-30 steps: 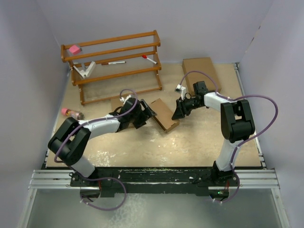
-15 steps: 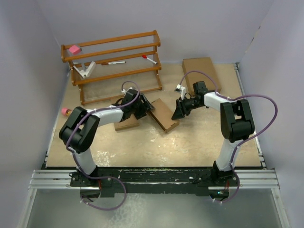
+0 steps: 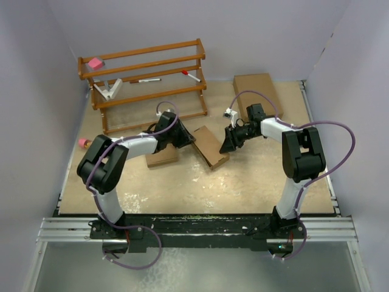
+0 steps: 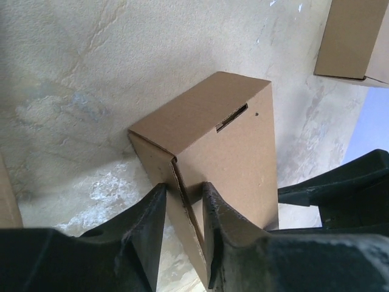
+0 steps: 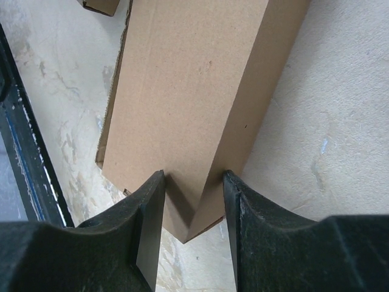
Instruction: Fold the paper box
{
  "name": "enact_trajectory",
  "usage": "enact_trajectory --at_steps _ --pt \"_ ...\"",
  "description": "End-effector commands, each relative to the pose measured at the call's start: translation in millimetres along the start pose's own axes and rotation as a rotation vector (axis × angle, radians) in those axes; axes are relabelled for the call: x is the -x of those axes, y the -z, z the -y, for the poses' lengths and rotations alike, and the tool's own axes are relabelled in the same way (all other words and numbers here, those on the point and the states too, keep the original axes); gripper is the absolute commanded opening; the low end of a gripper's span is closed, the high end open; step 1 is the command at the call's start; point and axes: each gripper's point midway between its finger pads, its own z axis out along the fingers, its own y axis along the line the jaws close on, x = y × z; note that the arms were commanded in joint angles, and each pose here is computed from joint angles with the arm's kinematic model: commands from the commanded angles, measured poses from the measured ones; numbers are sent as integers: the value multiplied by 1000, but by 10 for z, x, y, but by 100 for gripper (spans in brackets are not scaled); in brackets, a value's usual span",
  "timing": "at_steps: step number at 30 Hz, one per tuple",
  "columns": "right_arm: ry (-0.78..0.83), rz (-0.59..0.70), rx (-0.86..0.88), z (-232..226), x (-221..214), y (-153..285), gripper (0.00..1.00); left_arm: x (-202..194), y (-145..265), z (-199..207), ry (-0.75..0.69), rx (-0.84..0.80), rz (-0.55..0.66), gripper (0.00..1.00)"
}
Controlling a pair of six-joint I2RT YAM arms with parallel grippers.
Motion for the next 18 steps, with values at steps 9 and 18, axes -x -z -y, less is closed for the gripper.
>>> enact_trajectory --at_steps 9,18 --pt "218 33 -123 -123 357 380 73 176 833 378 -450 -212 143 69" --pt "573 40 -153 -386 354 724 42 787 581 590 -618 -245 214 74"
